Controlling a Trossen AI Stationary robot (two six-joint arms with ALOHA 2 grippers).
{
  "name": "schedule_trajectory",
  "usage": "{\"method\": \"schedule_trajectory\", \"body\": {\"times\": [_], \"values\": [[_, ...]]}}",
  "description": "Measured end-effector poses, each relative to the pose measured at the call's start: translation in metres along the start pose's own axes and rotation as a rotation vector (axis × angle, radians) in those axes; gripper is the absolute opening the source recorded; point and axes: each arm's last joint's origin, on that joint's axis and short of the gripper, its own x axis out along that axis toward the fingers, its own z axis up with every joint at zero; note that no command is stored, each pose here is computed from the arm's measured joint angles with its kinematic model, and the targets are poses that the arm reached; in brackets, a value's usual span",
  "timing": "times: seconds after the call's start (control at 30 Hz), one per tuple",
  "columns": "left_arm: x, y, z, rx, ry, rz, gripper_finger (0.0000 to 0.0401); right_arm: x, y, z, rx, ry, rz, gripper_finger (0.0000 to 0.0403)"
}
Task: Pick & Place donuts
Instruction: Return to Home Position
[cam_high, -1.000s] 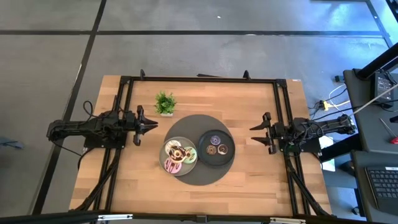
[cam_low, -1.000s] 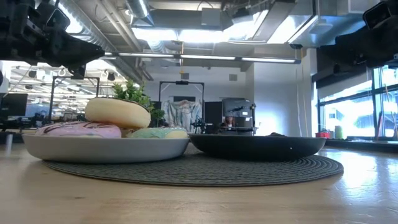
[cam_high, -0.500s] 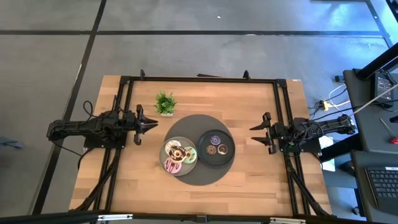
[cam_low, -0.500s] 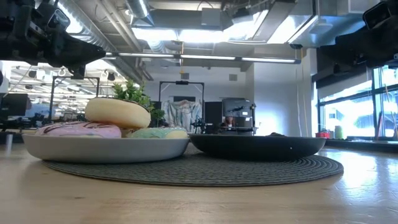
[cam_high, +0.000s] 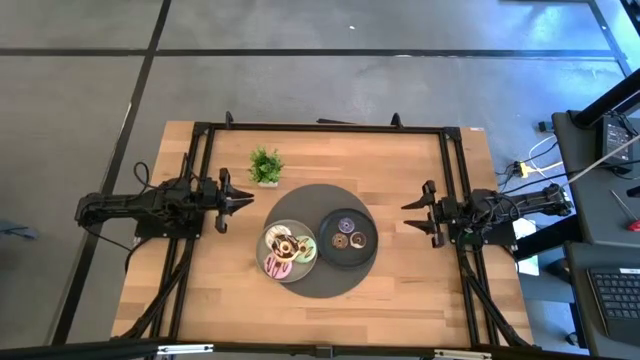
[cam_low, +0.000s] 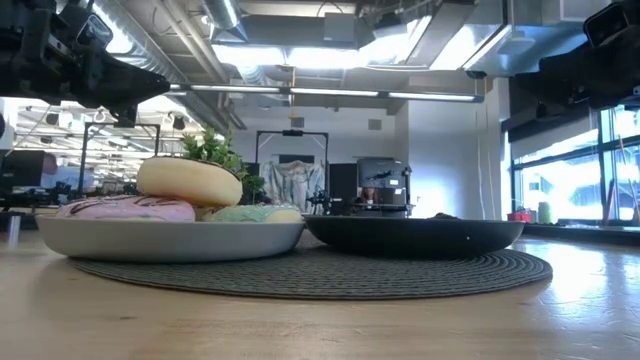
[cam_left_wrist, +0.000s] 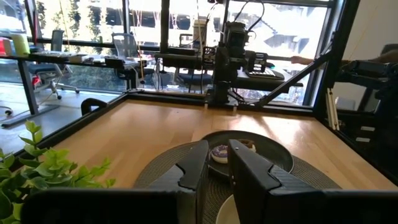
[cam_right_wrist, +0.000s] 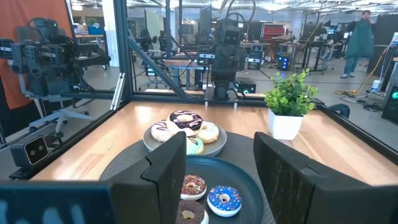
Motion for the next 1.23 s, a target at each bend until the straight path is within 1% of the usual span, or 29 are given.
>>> {"method": "schedule_trajectory", "body": {"times": [0.3,0.63,0.97,1.23], "values": [[0.0,0.0,0.0,0.0,0.0,0.0,0.0052,0.0,0.0,0.0,0.0,0.0,0.0,0.0188],[0.0,0.0,0.0001,0.0,-0.001,0.0,0.0059,0.0,0.0,0.0,0.0,0.0,0.0,0.0188],[0.0,0.0,0.0001,0.0,-0.001,0.0,0.0052,0.0,0.0,-0.0001,0.0,0.001,0.0,0.0188],[0.0,0.0,0.0001,0.0,-0.001,0.0,0.0057,0.0,0.0,-0.0001,0.0,0.001,0.0,0.0188]]}}
